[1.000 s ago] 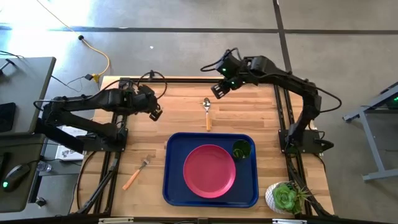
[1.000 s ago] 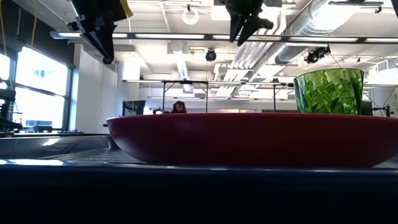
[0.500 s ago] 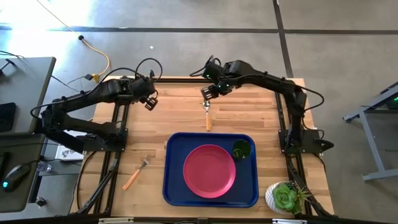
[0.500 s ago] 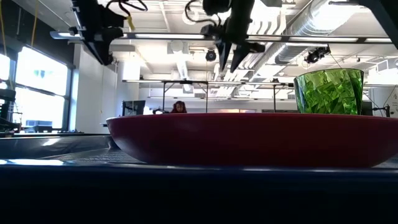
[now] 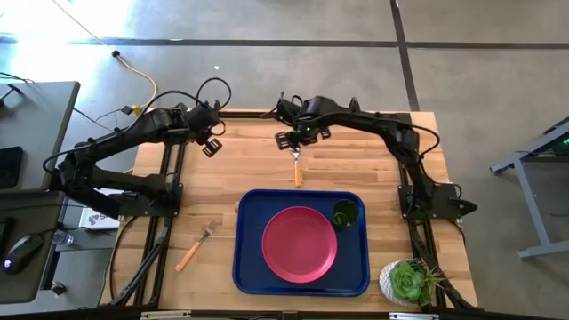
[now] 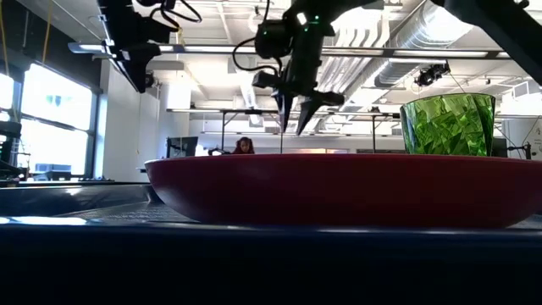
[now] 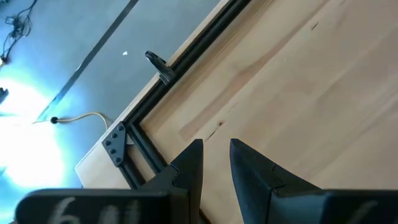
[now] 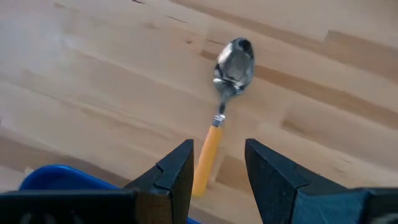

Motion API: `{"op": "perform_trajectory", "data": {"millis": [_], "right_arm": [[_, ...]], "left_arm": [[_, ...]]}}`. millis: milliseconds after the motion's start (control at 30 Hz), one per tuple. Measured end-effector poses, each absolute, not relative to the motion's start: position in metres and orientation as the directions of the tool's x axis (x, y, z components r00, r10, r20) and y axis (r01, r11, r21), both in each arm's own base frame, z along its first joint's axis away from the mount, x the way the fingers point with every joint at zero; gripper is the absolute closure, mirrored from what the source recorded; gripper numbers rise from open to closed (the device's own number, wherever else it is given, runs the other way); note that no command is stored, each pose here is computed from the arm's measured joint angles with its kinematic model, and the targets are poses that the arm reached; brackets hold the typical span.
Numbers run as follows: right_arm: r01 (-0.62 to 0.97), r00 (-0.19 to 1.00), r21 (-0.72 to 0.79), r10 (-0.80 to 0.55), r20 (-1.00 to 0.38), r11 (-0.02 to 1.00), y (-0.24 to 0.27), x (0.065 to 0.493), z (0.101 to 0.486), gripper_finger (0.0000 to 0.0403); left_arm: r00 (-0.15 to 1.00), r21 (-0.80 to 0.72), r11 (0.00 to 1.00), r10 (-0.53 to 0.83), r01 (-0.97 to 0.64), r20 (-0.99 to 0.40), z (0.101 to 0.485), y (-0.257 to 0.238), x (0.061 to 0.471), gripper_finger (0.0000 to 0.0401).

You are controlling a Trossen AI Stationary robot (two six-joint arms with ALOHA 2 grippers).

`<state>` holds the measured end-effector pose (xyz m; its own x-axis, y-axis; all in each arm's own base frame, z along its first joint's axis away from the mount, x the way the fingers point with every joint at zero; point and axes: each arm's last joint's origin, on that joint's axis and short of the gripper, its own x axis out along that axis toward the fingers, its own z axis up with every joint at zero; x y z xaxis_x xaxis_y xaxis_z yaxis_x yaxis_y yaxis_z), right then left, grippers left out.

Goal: Pick and place plate/cup/fork/spoon on tray
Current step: Put the yellow spoon on the blue tray to the left side of the pink plate

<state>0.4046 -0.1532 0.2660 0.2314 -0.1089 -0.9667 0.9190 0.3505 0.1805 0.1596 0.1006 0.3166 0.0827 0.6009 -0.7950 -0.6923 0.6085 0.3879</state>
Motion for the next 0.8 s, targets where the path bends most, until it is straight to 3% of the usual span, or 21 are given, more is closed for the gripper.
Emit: {"op": "perform_trajectory", "data": {"millis": [800], "right_arm": [[0.941,0.056,0.075,0.066,-0.996,0.329,-0.152,0.431,0.174,0.0267]], "left_arm": [[0.113,0.396,0.629,0.613,-0.669,-0.782,0.318,0.106,0.161,0.0330]]}}
